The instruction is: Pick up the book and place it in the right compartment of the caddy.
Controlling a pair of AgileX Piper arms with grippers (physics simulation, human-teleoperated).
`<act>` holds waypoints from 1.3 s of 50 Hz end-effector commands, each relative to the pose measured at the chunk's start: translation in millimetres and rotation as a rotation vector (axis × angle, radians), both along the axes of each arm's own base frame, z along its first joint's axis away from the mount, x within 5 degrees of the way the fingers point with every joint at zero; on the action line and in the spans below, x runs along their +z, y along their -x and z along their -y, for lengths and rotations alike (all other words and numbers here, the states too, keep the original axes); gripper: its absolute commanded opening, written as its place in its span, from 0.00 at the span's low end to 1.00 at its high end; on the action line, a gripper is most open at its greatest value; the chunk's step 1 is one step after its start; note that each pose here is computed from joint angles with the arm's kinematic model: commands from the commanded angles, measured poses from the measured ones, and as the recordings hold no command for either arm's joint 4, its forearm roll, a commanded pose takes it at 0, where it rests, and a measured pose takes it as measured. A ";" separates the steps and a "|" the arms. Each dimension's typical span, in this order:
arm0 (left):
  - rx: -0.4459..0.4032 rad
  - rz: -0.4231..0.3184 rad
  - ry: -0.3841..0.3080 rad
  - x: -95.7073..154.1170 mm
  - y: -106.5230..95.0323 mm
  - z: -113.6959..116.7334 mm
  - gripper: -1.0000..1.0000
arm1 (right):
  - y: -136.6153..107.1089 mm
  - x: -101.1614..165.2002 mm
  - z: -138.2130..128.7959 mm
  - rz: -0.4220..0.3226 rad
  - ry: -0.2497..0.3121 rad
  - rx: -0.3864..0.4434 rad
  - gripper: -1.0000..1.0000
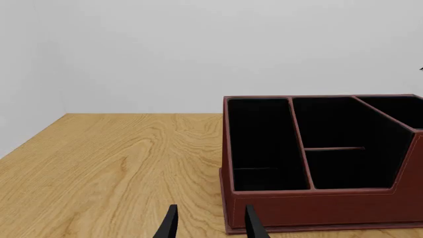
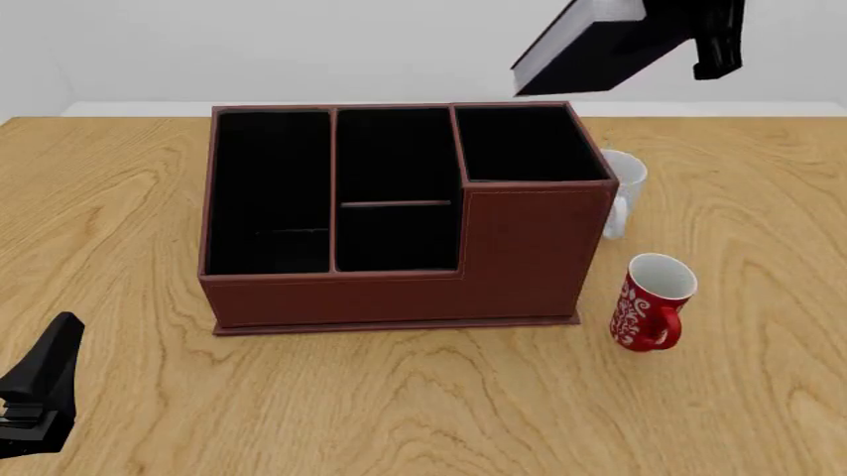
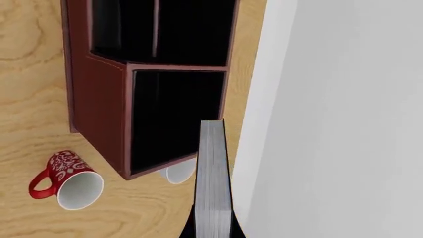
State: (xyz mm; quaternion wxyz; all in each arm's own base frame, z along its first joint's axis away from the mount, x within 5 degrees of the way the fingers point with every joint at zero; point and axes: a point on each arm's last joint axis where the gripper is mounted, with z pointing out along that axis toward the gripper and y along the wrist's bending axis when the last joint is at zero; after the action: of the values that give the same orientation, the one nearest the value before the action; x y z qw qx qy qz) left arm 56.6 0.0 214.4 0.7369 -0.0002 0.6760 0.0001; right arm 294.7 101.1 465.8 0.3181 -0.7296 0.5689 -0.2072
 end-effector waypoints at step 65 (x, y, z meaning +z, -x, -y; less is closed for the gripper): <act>0.000 0.000 0.000 0.0 0.0 0.0 1.00 | -50.2 -69.0 -39.8 -0.221 -0.015 -0.057 0.00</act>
State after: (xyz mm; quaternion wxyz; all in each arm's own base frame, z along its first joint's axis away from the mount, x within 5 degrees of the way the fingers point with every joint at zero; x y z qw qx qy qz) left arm 56.6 0.0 214.4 0.7368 -0.0002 0.6761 0.0001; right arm 340.8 142.0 402.2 0.2581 -0.7376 0.6091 -0.1357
